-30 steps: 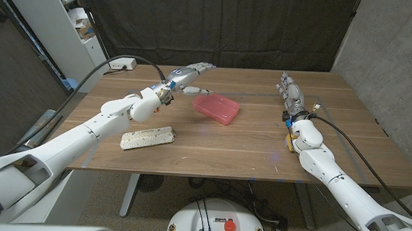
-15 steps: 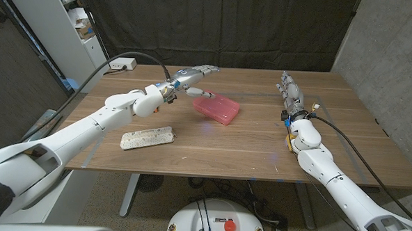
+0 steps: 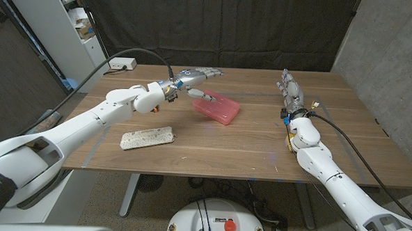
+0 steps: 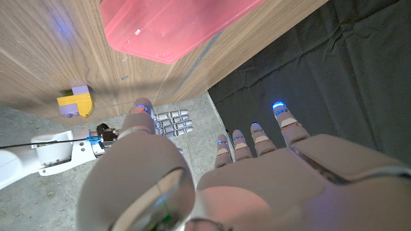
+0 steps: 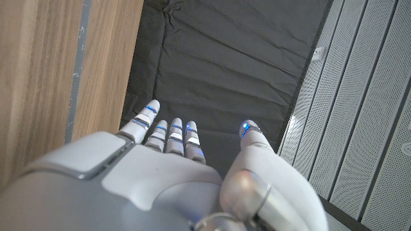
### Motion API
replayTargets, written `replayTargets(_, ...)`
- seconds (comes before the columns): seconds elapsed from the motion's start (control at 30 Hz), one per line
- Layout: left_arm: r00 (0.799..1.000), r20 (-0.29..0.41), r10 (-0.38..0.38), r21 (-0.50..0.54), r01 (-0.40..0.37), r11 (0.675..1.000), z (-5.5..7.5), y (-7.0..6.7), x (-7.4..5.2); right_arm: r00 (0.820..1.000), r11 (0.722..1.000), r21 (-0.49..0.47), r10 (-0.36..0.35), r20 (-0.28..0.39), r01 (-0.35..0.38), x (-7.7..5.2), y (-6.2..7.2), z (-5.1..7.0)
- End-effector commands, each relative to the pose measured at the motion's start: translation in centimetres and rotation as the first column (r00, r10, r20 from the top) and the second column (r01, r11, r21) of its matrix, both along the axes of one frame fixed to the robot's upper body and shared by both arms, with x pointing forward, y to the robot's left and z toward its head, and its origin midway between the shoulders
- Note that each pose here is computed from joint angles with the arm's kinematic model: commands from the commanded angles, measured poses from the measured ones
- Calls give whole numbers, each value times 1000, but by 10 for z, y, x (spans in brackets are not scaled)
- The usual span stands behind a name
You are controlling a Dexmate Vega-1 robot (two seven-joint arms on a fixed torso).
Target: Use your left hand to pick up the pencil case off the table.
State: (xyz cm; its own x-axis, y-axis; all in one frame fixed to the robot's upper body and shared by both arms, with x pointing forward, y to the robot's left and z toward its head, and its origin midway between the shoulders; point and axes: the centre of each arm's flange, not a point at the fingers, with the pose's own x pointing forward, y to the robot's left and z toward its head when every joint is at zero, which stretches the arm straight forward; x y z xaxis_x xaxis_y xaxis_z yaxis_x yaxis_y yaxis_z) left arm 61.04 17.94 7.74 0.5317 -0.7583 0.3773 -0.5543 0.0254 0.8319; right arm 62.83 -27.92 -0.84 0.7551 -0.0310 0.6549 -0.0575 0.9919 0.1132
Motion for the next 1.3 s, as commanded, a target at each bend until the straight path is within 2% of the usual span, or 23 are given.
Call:
replayTargets(0.03, 999, 4, 33, 60, -34, 998, 0, 6, -3, 1000, 1000, 3, 1, -4, -1, 2, 3, 4)
replayTargets(0.37, 999, -5, 32, 108, -31, 994, -2, 3, -6, 1000, 1000, 11, 3, -12, -3, -1, 3, 5)
replayTargets(0.43, 999, 8, 45, 131, -45, 990, -2, 2, -7, 1000, 1000, 12, 4, -11, -4, -1, 3, 5)
replayTargets(0.5, 999, -12, 52, 141, -50, 989, -3, 2, -7, 1000, 1000, 14, 2, -8, -2, -2, 2, 5)
replayTargets(0.53, 999, 2, 52, 149, -52, 988, -4, 2, -8, 1000, 1000, 16, 2, -7, -2, -2, 2, 5)
replayTargets(0.73, 998, -12, 62, 191, -59, 980, -6, 0, -8, 1000, 1000, 17, 4, -3, -4, -3, 2, 6)
replayTargets(1.0, 996, 21, 87, 239, -89, 967, -4, -2, -9, 1000, 1000, 19, 7, -5, -7, -3, 4, 6)
replayTargets(1.3, 996, 51, 71, 282, -82, 956, -3, -3, -8, 1000, 1000, 28, 7, -6, -7, -2, 6, 4)
